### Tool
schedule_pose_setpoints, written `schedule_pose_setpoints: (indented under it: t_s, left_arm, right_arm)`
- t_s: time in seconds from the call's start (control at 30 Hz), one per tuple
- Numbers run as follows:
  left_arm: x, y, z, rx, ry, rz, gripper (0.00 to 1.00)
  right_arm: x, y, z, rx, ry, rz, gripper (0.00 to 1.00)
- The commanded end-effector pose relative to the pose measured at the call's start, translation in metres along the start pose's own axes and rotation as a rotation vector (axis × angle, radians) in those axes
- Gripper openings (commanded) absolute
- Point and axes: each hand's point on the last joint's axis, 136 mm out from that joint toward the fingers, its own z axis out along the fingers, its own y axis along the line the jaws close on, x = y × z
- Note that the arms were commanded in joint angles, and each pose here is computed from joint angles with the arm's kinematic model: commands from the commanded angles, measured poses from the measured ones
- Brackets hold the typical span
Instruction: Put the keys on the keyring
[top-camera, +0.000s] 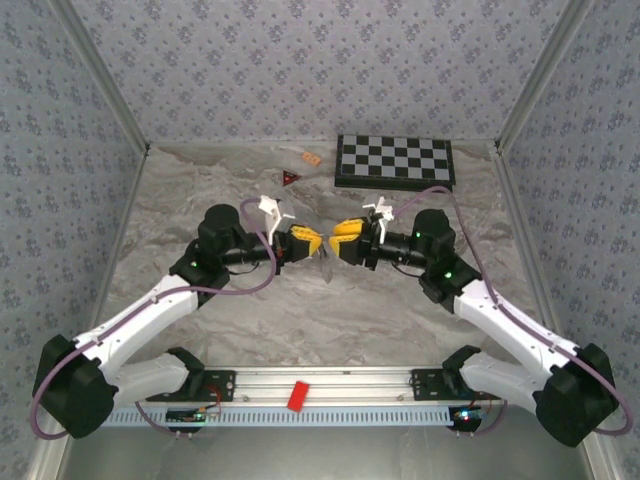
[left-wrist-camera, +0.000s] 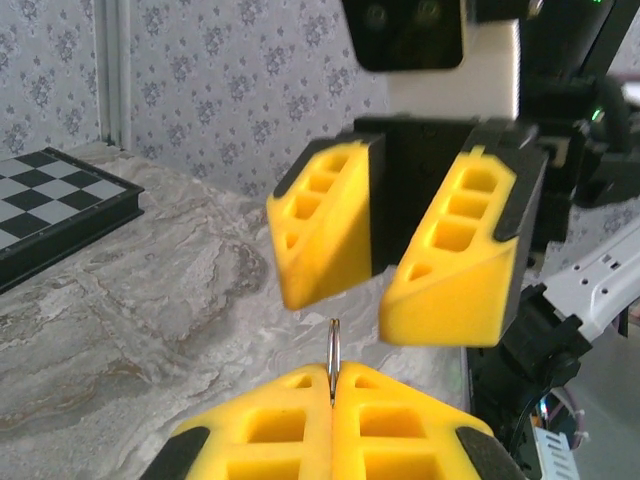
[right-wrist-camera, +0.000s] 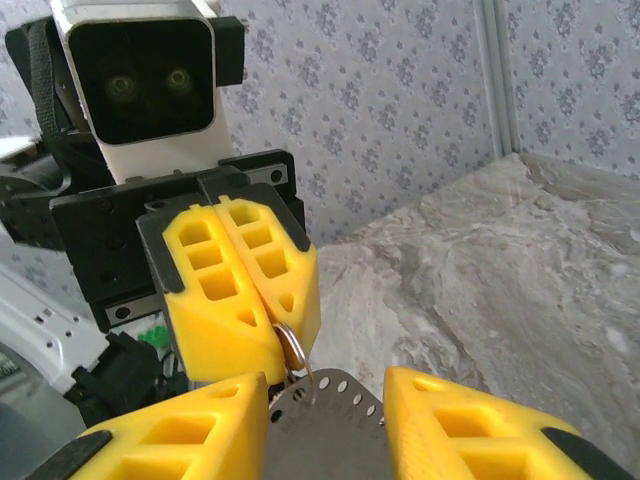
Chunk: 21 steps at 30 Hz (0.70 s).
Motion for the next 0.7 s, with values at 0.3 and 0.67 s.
schedule_pose_setpoints:
  t_s: [0.3,0.67]
  left_arm:
    - [0.004,-0.003,-0.001,0.003,0.103,0.108,0.00]
    - [0.023,-0.007,0.004,0.064,0.183,0.098,0.00]
  right_arm:
    - [0.037,0.002,-0.006,0.062,0.428,-0.023,0.42]
    - [0.044,0.003,0.006,0.033,0.526,-0.042,0.42]
